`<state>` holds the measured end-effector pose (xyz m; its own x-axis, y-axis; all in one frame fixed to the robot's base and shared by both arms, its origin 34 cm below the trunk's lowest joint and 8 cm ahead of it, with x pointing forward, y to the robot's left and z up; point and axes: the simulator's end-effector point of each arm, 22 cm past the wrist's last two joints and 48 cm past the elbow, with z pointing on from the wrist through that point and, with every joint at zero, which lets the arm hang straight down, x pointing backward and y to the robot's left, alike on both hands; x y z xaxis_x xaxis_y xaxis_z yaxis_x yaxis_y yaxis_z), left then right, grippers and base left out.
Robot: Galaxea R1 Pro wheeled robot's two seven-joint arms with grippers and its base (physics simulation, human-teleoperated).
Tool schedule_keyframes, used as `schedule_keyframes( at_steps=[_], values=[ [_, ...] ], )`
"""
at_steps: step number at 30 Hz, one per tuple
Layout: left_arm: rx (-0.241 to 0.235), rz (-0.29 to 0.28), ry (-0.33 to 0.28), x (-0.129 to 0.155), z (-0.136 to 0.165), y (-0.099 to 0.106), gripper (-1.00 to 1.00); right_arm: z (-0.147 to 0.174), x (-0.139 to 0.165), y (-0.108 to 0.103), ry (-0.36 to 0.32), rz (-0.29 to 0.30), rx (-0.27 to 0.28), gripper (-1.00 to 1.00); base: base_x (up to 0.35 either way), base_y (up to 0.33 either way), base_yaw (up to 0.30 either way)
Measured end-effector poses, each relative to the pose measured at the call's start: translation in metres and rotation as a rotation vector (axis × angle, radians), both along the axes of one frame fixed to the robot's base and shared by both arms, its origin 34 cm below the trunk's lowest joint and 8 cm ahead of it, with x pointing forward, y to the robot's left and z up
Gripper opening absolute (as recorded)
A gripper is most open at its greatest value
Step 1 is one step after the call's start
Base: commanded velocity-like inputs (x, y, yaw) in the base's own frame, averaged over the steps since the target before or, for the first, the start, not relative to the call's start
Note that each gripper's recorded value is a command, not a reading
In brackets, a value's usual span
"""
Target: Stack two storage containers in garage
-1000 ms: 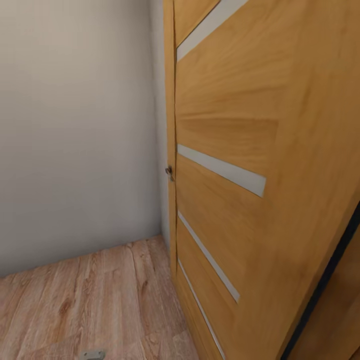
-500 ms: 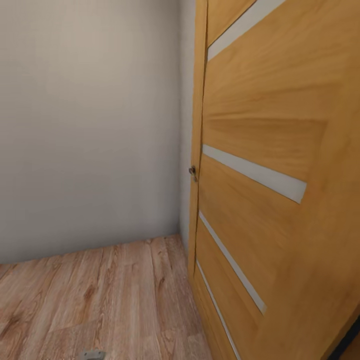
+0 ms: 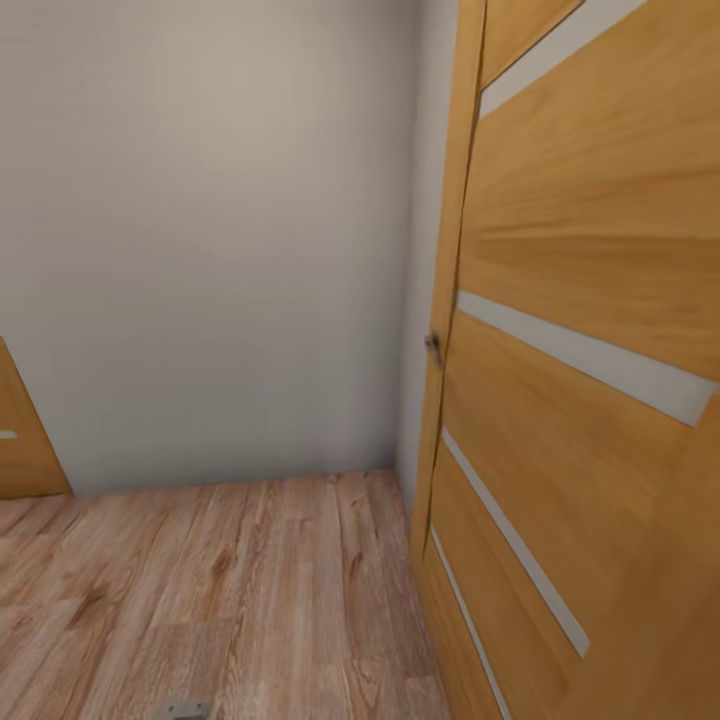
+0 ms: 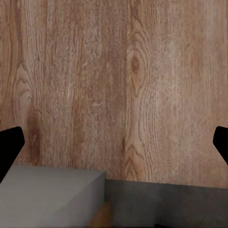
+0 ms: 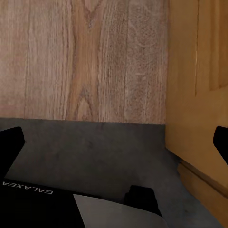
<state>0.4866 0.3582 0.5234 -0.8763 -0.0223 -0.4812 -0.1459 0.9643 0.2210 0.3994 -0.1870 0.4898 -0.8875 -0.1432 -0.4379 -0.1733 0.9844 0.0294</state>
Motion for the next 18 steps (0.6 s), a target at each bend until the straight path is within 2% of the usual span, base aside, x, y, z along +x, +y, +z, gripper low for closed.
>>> schedule_keyframes(
  at_steps=[18],
  values=[
    [0.000,0.000,-0.001,0.0003,0.0001,-0.0001,1.00,-0.0001,-0.0001,-0.0004,0.000,0.000,0.000,1.00,0.000,0.000,0.275]
  ],
)
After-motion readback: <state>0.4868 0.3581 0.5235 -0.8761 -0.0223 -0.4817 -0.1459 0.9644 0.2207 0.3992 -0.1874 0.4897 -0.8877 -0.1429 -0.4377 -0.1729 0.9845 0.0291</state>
